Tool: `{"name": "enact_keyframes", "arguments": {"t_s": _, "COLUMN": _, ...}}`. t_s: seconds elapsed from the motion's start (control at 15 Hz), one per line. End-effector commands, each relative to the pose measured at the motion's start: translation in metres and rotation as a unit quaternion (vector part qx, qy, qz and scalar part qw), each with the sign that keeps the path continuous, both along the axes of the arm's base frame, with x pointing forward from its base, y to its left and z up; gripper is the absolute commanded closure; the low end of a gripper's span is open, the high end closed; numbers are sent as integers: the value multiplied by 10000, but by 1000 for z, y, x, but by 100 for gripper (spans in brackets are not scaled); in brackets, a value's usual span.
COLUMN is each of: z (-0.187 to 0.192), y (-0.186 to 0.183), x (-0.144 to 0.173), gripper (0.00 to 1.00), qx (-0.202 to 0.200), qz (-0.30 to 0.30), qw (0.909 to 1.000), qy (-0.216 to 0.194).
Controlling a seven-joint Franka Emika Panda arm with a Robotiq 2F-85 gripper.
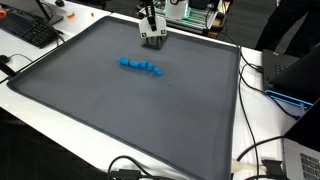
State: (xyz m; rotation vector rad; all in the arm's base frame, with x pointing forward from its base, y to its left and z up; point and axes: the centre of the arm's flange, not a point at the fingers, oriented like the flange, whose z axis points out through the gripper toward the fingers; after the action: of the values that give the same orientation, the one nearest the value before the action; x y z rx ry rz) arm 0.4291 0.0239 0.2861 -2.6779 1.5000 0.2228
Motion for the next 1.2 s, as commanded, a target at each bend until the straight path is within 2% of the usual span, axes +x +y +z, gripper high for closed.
{"name": "enact_keyframes", "arguments": {"t_s": 0.0, "z": -11, "y": -1, "x": -20, "gripper": 99, "qx": 130, "qz": -400, "qw": 9989, "qy": -212}}
{"name": "enact_keyframes", "arguments": {"t_s": 0.33, "z": -25, "y": -2, "x": -30, "gripper": 99, "qx": 38, "qz": -754, "qw": 9970, "qy": -196}}
{"name": "enact_keyframes", "arguments": {"t_s": 0.67, "z": -32, "y": -6, "x": -35, "gripper": 99, "qx": -30, "qz": -1192, "qw": 9921, "qy": -391}}
{"name": "enact_keyframes", "arguments": {"t_s": 1.13, "z": -41, "y": -8, "x": -38, "gripper": 99, "qx": -88, "qz": -1436, "qw": 9879, "qy": -572}}
